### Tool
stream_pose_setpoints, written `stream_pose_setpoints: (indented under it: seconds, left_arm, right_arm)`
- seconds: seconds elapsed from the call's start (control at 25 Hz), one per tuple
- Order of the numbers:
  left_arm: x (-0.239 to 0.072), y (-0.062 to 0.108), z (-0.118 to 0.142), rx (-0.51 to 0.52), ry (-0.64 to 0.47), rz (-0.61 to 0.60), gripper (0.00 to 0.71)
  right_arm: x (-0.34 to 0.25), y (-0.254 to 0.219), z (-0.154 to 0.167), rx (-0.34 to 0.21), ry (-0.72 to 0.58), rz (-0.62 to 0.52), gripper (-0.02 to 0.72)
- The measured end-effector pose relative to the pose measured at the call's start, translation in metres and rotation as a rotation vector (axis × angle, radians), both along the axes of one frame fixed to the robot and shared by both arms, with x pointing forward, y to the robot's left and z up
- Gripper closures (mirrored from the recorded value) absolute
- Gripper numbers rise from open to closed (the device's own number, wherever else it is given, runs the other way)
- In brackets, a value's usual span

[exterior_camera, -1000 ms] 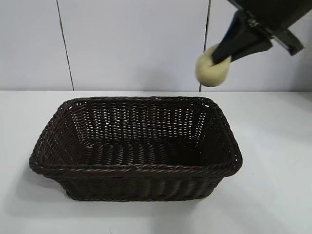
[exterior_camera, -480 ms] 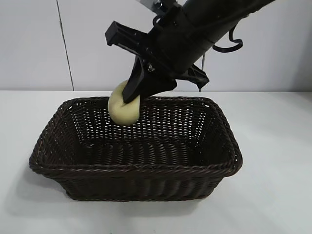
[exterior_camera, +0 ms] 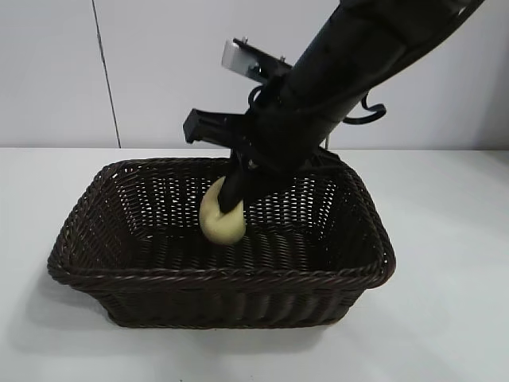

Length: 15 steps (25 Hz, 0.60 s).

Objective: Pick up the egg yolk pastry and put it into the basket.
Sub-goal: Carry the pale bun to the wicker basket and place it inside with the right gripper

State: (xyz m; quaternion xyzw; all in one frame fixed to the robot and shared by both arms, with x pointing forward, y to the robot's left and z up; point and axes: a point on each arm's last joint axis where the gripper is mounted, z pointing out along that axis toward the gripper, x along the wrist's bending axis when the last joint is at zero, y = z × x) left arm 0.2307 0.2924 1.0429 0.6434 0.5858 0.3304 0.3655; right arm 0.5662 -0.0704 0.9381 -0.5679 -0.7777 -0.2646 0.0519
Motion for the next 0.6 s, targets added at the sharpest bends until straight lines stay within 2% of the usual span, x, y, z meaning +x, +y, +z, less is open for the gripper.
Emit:
stream_pose_setpoints:
  seconds: [0.2, 0.24, 0.4, 0.6]
  left_arm:
    - [0.0, 0.0, 0.0, 0.0, 0.0, 0.0, 0.118]
    - [0.0, 0.0, 0.0, 0.0, 0.0, 0.0, 0.118]
    - [0.0, 0.0, 0.0, 0.0, 0.0, 0.0, 0.118]
    - [0.0, 0.0, 0.0, 0.0, 0.0, 0.0, 0.118]
  right_arm:
    - [-0.001, 0.0, 0.0, 0.0, 0.012, -0.001, 0.137]
    - [-0.002, 0.0, 0.0, 0.0, 0.023, 0.0, 0.094]
    - [-0.003, 0.002, 0.018, 0.015, 0.023, 0.027, 0.041]
    - [0.002, 0.007, 0.071, 0.063, -0.059, 0.071, 0.038]
